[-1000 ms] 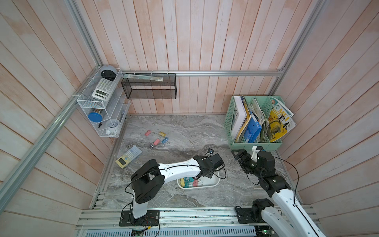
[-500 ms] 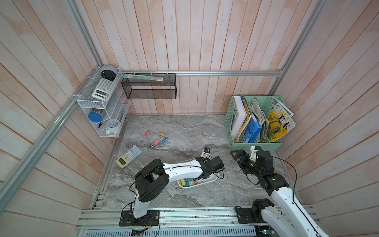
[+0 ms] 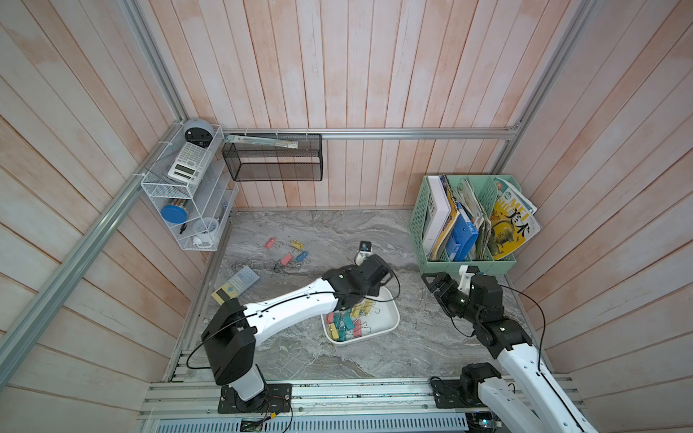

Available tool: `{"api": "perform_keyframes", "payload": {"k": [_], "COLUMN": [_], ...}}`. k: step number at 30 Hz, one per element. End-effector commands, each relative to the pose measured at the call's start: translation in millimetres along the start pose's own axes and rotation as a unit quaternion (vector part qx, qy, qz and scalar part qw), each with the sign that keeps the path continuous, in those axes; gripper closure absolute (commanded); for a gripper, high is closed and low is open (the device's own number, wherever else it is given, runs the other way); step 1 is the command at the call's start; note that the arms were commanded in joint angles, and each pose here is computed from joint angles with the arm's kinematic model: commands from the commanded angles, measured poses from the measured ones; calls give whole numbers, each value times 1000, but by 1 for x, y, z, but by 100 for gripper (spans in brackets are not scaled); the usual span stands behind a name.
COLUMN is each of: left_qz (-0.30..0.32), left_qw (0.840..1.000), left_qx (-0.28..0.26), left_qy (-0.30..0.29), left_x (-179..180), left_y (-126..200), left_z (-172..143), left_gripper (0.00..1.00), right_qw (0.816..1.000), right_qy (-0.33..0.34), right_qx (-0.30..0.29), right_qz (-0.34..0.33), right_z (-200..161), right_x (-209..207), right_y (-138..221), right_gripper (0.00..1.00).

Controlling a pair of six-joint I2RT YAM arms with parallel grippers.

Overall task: Put the binder clips in the storage box
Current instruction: Place the binder clip in the storage box, then pick up the binder clip at the center of the board.

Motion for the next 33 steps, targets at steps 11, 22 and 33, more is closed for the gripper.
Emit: {"api": "perform_keyframes", "payload": {"k": [11,22,33], "left_qz": [234,283,284], "left_qw": [964,929,932], "left_qx": [76,176,176], "left_qy": [-105,-160,-140], "left_x": [154,190,207], "left_y": [-72,-141,-175], "left_z": [39,11,9], "left_gripper": [70,49,55], "right_qw": [1000,1000,985], "right_qy": [18,23,118], "right_qx": [-1,6,54], "right_qz": [15,19,117], "right_z": [-1,-2,-18], "right_x": [9,11,46], "right_y": [13,14,16], "right_gripper": [2,2,2]}}
Point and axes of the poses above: each gripper's point midway between its finger pads, its own y axis back along the fingers, its own x axis along the line the jaws close on, z = x × y, the point moved 8 cm from there along y, back along the fingers, and after that the axes turned 3 degrees about -y, right-handed, at the moved point
